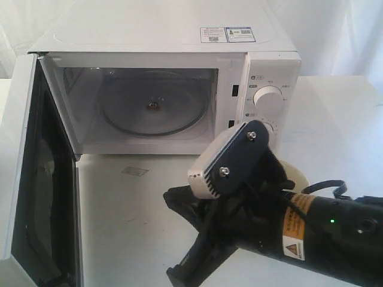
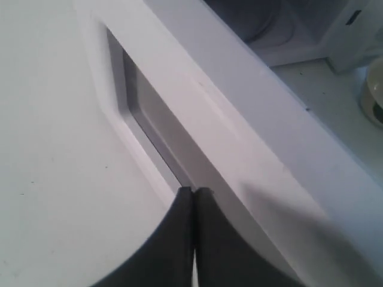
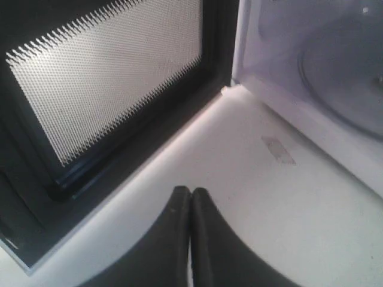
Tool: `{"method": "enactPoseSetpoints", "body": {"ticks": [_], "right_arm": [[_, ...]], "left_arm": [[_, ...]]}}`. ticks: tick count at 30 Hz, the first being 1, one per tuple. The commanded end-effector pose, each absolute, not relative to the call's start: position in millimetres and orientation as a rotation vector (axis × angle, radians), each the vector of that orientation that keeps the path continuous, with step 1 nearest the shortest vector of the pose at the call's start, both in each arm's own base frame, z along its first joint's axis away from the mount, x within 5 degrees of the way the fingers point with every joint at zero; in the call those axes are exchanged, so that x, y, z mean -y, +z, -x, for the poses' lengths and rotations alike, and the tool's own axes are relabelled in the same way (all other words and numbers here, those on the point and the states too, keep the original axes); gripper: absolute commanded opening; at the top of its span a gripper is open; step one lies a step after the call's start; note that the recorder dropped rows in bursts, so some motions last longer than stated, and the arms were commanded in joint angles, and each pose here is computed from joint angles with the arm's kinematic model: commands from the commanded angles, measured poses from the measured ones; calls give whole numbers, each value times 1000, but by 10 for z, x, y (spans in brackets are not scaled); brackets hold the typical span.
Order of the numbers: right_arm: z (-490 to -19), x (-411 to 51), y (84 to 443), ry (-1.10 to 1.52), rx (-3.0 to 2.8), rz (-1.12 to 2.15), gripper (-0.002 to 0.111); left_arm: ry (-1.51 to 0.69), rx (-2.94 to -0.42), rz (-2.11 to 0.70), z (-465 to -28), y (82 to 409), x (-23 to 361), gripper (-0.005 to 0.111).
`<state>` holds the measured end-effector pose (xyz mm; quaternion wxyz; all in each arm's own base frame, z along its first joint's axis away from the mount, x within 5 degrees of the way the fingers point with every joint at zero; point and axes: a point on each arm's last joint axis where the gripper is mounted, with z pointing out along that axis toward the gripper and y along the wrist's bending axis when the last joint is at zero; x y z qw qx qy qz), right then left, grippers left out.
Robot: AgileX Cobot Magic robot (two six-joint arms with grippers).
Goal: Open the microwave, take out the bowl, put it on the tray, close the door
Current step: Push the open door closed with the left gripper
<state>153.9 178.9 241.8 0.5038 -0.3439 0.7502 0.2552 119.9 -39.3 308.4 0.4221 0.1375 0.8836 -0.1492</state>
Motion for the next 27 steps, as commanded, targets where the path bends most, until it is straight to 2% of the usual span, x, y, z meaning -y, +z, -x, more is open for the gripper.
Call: {"method": "enactPoseSetpoints", "body": {"ticks": [1, 7, 27], "right_arm": [[-1300, -1667, 2787, 686, -1639, 816, 0], [-1059, -1382, 3021, 660, -1607, 812, 0], [-1022, -1343, 3015, 687, -1662, 780, 0]], "left_arm": [[-485, -2198, -428, -1393, 3033, 500, 0], [-647, -2055, -554, -1646, 3016, 663, 0], [-783, -1773, -608, -1972, 3042, 802, 0]]}}
